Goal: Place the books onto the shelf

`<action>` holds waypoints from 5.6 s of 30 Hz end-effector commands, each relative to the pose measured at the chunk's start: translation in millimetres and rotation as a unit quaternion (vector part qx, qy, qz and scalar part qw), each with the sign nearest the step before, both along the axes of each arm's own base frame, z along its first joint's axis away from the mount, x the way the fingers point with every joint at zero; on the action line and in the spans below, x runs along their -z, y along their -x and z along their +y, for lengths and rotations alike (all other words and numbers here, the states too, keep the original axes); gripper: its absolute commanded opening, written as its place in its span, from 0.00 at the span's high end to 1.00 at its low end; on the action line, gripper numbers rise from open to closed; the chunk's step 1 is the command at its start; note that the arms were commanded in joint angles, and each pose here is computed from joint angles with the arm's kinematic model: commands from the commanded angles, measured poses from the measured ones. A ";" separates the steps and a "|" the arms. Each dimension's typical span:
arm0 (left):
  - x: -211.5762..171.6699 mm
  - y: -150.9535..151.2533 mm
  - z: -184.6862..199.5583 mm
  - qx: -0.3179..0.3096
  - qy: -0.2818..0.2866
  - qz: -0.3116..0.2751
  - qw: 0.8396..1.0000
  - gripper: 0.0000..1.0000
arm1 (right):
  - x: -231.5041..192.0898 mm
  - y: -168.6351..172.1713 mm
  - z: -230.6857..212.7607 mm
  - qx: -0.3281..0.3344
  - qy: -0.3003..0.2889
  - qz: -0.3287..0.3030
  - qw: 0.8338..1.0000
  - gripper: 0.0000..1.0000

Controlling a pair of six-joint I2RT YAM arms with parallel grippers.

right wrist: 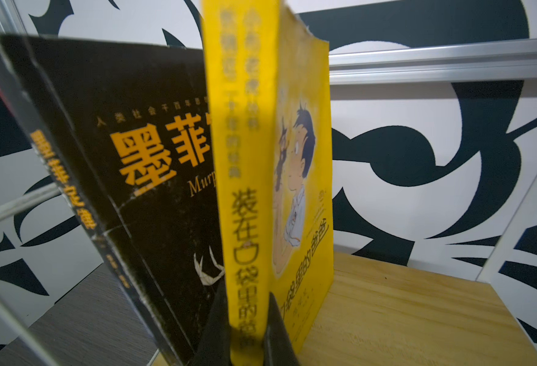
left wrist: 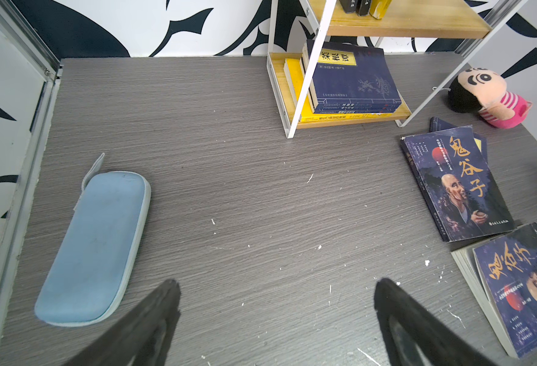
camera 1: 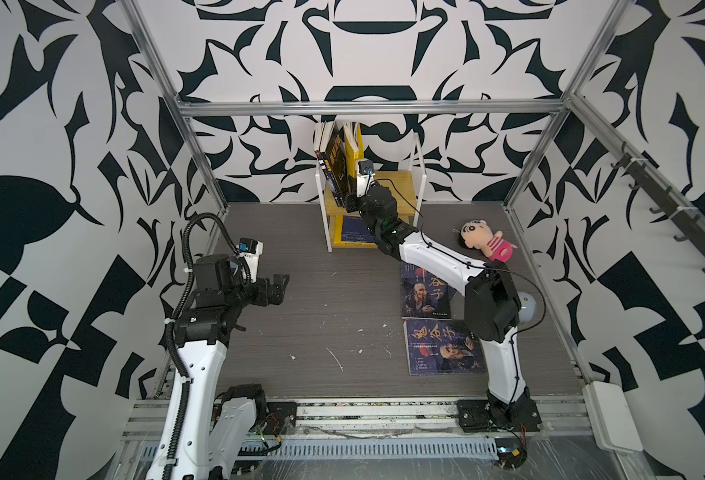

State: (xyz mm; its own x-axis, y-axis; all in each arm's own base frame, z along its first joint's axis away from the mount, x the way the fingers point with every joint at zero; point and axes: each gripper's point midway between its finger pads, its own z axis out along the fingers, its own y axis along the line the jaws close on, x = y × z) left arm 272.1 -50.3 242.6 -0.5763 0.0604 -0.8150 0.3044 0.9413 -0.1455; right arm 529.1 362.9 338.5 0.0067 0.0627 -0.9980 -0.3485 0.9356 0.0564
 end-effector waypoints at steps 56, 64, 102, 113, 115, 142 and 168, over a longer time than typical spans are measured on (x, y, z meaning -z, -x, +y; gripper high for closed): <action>7.3 4.3 -2.2 0.000 0.020 0.020 1.000 0.01 | -15.5 31.8 -48.4 -0.002 0.038 0.007 0.999 0.88; 6.0 5.2 -2.5 0.001 0.022 0.018 1.000 0.01 | -20.0 11.4 -68.9 0.043 0.044 0.030 0.998 0.98; 32.4 -4.6 -26.4 0.015 0.181 0.105 0.978 0.01 | 242.8 288.6 -296.1 0.184 -0.087 0.488 0.849 0.17; 32.7 -6.8 -25.5 0.011 0.186 0.107 0.977 0.01 | 296.5 312.9 -332.5 0.271 -0.128 0.540 0.787 0.17; 32.7 -6.9 -24.9 0.010 0.186 0.107 0.977 0.00 | 295.5 312.9 -334.1 0.276 -0.131 0.539 0.785 0.17; 47.4 -4.7 -51.1 0.044 0.207 0.160 0.964 0.03 | 321.2 345.6 -236.7 0.165 -0.213 0.611 0.745 0.24; 172.9 38.5 -107.8 0.031 0.191 0.418 0.888 0.22 | 330.3 361.7 -145.6 0.085 -0.152 0.613 0.770 0.24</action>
State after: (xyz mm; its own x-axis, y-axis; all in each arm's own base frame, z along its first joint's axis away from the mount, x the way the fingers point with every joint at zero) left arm 243.7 -159.3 83.4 -0.9882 -0.0411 -0.1478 0.0671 0.7503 -0.6577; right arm 192.6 252.9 36.0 -0.8746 0.4294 -0.2252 0.2165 0.7614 0.6110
